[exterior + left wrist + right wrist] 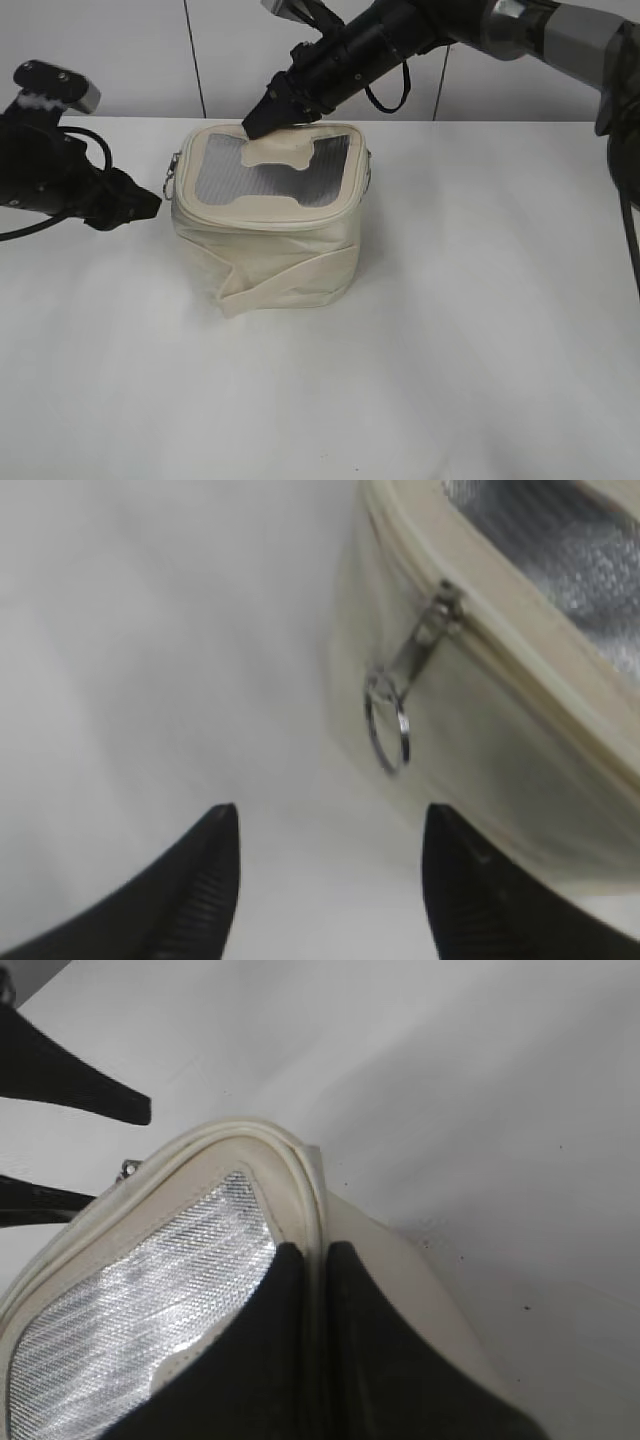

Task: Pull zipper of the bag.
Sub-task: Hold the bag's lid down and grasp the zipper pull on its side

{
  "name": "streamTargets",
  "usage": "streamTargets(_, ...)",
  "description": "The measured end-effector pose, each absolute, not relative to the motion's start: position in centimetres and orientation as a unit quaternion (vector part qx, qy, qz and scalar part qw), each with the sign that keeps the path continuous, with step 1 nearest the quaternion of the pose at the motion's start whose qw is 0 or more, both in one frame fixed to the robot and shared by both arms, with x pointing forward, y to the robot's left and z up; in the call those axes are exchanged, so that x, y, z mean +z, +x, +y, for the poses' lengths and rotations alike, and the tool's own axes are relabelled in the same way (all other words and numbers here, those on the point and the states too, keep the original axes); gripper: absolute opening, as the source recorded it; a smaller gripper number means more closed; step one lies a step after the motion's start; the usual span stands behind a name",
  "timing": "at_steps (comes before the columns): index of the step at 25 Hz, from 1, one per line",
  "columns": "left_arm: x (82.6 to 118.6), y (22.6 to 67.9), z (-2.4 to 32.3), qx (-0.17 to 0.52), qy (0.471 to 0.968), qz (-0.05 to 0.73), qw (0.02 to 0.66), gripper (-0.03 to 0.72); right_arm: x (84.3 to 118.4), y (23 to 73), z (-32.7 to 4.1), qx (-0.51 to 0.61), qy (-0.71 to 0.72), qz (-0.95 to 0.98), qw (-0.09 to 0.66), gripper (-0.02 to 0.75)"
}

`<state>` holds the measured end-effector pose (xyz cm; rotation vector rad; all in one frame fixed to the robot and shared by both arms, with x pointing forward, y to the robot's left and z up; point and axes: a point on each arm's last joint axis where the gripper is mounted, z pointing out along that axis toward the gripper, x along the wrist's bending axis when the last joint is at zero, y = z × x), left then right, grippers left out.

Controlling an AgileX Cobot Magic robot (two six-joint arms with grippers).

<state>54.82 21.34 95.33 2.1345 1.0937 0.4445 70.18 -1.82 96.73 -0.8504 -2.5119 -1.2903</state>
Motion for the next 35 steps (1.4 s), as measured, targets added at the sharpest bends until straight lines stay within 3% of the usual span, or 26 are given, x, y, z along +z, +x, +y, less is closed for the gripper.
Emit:
streamTargets(9, 94.1, 56.7, 20.4, 0.139, 0.822, 0.42, 0.357, 0.444, 96.7, 70.2, -1.8, -0.435, -0.287, -0.848, 0.096, 0.045)
streamTargets(15, 94.8, 57.5, 20.3, 0.156, 0.811, 0.419, 0.376, 0.421, 96.7, 70.2, -1.8, -0.435, -0.287, -0.848, 0.096, 0.045)
streamTargets(22, 93.7, 58.3, 19.8, 0.145, 0.824, 0.398, 0.378, 0.27, 96.7, 70.2, -1.8, -0.435, -0.287, -0.848, 0.096, 0.045)
streamTargets(27, 93.3, 58.7, 19.7, 0.144, 0.825, 0.397, 0.375, 0.043, 96.7, 70.2, -1.8, -0.436, -0.288, -0.848, 0.096, 0.045)
streamTargets(35, 94.6, 58.3, 20.0, 0.162, 0.826, 0.39, 0.374, 0.008, 96.7, 70.2, -1.8, -0.436, -0.288, -0.848, 0.096, 0.045)
